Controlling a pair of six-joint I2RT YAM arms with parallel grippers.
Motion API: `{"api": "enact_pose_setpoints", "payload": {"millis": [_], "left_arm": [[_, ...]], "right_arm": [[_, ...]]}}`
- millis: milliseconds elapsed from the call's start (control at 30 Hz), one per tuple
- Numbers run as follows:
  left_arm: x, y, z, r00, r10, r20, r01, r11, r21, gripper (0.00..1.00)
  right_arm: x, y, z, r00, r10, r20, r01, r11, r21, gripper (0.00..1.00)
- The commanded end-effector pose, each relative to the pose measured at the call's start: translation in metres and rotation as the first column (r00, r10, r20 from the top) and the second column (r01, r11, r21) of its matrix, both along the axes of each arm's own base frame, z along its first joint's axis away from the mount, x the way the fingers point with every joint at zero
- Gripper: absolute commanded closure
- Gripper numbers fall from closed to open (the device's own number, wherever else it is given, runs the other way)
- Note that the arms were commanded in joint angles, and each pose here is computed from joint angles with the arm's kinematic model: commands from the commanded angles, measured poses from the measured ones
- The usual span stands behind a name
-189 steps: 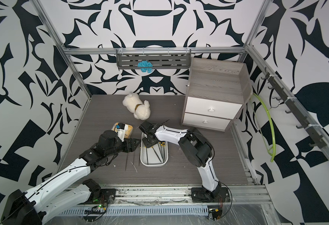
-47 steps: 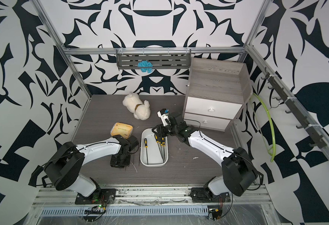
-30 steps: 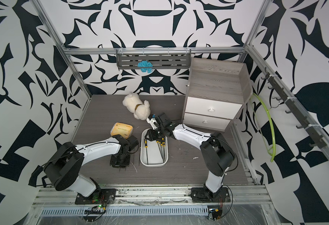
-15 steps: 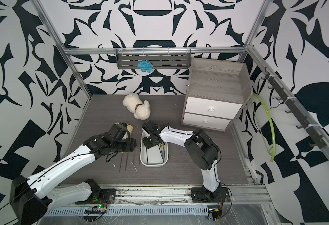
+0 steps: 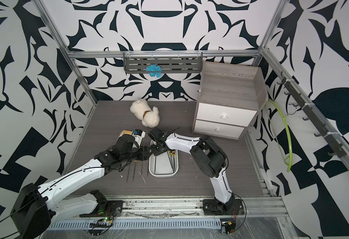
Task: Take the file tool out of the storage box
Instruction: Pick up the file tool from the storage box.
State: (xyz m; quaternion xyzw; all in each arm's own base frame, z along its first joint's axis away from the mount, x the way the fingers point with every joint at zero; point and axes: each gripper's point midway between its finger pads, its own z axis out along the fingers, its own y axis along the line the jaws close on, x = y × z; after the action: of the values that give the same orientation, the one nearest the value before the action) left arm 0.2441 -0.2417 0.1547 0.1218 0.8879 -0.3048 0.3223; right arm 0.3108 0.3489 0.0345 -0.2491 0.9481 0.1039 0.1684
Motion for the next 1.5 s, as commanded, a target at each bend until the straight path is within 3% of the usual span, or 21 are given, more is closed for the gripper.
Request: {"api": "enact_pose_setpoints", "payload": {"millis": [0, 267, 567, 733, 867, 1200, 1467], "left_arm": [[0.002, 0.003, 0.020, 0.997, 0.005, 0.077, -0.002, 0.999, -0.040, 0.43], [-0.004, 0.008, 0.024, 0.997, 0.018, 0.078, -0.013, 0.998, -0.061, 0.42], [-0.004, 0.013, 0.021, 0.997, 0.035, 0.071, -0.033, 0.999, -0.035, 0.42], [-0.007, 0.009, 0.023, 0.998, 0.018, 0.063, -0.014, 0.999, -0.051, 0.42], [-0.006, 0.008, 0.022, 0.998, 0.014, 0.055, -0.011, 0.999, -0.050, 0.42], [-0.007, 0.005, 0.018, 0.999, -0.001, 0.034, 0.002, 0.999, -0.038, 0.41], [-0.008, 0.003, 0.017, 1.000, -0.010, 0.028, 0.011, 0.999, -0.042, 0.41]], "right_arm": [[0.002, -0.014, 0.002, 0.999, -0.002, 0.035, 0.006, 0.993, -0.117, 0.69], [-0.001, -0.010, -0.003, 1.000, 0.004, 0.022, -0.001, 0.993, -0.120, 0.72], [-0.006, -0.002, -0.009, 0.999, -0.020, -0.026, 0.018, 0.997, -0.070, 0.67], [0.000, -0.019, 0.007, 0.998, -0.048, 0.048, 0.054, 0.989, -0.136, 0.71], [0.002, -0.017, 0.026, 0.995, -0.039, 0.097, 0.048, 0.995, -0.087, 0.70], [0.001, -0.009, 0.016, 0.996, -0.055, 0.075, 0.059, 0.997, -0.055, 0.69], [0.003, -0.003, 0.030, 0.991, -0.078, 0.108, 0.074, 0.996, 0.041, 0.67]]}}
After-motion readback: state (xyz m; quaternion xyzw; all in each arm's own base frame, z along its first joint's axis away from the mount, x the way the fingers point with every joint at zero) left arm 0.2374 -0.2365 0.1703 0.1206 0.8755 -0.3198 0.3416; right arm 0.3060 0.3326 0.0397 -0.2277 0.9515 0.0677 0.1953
